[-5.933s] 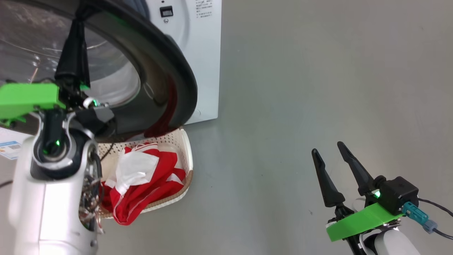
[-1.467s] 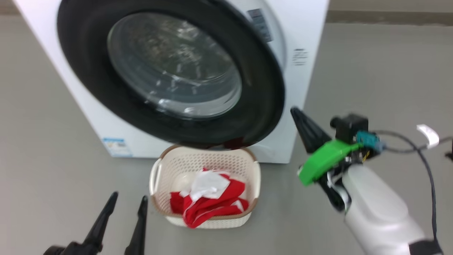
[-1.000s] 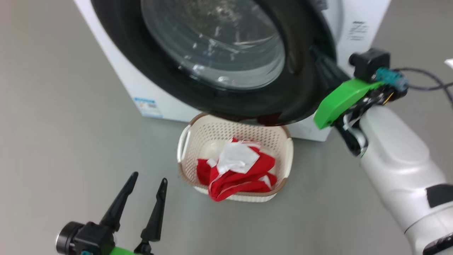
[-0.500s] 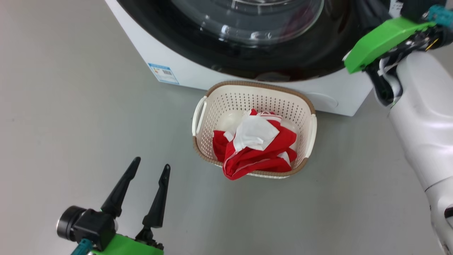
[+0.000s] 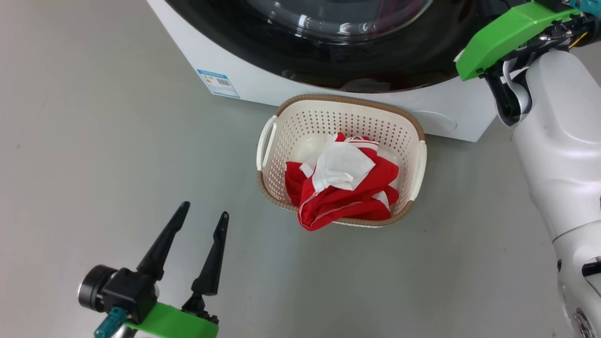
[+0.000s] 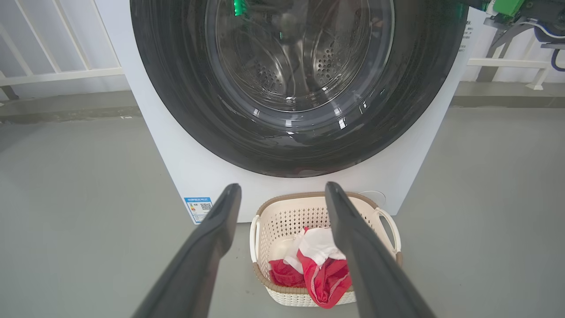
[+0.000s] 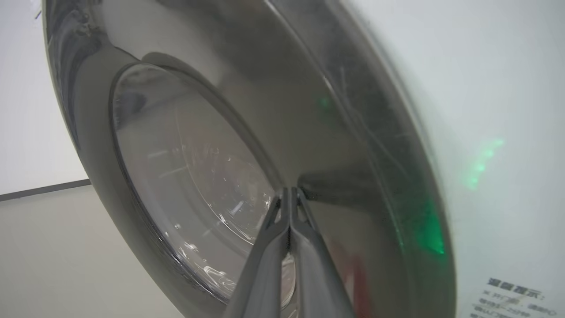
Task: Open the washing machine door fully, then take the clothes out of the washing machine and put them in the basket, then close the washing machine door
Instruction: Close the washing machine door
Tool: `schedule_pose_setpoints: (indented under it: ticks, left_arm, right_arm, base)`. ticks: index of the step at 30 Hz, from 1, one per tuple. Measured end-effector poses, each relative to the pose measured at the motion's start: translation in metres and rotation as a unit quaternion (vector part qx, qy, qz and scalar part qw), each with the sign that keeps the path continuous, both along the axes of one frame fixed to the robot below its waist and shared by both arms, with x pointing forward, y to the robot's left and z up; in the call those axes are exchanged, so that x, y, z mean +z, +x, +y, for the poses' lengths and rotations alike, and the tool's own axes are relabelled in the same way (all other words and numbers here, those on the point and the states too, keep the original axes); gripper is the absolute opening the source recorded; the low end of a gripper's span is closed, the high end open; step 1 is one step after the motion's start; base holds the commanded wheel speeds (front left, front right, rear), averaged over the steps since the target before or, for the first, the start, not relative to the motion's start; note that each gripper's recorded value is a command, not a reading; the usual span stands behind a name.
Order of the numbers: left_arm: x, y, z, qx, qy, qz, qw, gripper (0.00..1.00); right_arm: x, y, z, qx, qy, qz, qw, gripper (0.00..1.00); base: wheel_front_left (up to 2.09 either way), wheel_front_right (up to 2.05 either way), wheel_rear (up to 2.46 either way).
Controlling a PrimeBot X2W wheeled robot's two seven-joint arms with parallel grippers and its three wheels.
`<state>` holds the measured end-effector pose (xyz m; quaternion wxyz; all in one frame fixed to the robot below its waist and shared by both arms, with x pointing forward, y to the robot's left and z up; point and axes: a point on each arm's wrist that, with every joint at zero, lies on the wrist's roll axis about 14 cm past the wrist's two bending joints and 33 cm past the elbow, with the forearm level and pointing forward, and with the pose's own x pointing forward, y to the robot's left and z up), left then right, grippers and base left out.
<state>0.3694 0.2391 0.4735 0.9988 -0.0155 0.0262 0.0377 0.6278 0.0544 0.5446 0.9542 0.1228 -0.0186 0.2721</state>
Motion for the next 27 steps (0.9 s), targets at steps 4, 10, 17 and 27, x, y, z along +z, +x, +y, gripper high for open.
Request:
schedule_pose_setpoints:
  ticks: [4,10,17,27]
  left_arm:
    - [0.001,0.004,-0.002,-0.004,-0.004,-0.004,1.000,1.00]
    - [0.008,0.012,-0.006,-0.007,-0.024,-0.021,0.999,1.00]
    - [0.017,0.018,-0.014,-0.017,-0.048,-0.040,0.998,1.00]
    - [0.020,0.003,-0.023,-0.023,-0.066,-0.048,0.996,1.00]
  right_arm:
    - [0.016,-0.003,-0.004,-0.004,0.009,-0.016,1.000,0.38]
    - [0.019,-0.021,-0.027,-0.023,0.016,-0.028,0.999,1.00]
    - [0.010,-0.059,-0.059,-0.043,0.010,-0.030,0.999,1.00]
    - [-0.012,-0.129,-0.112,-0.092,-0.001,-0.008,0.996,1.00]
  base:
    - [0.00,0.00,0.00]
    - [0.00,0.00,0.00]
    - [0.00,0.00,0.00]
    - [0.00,0.00,0.00]
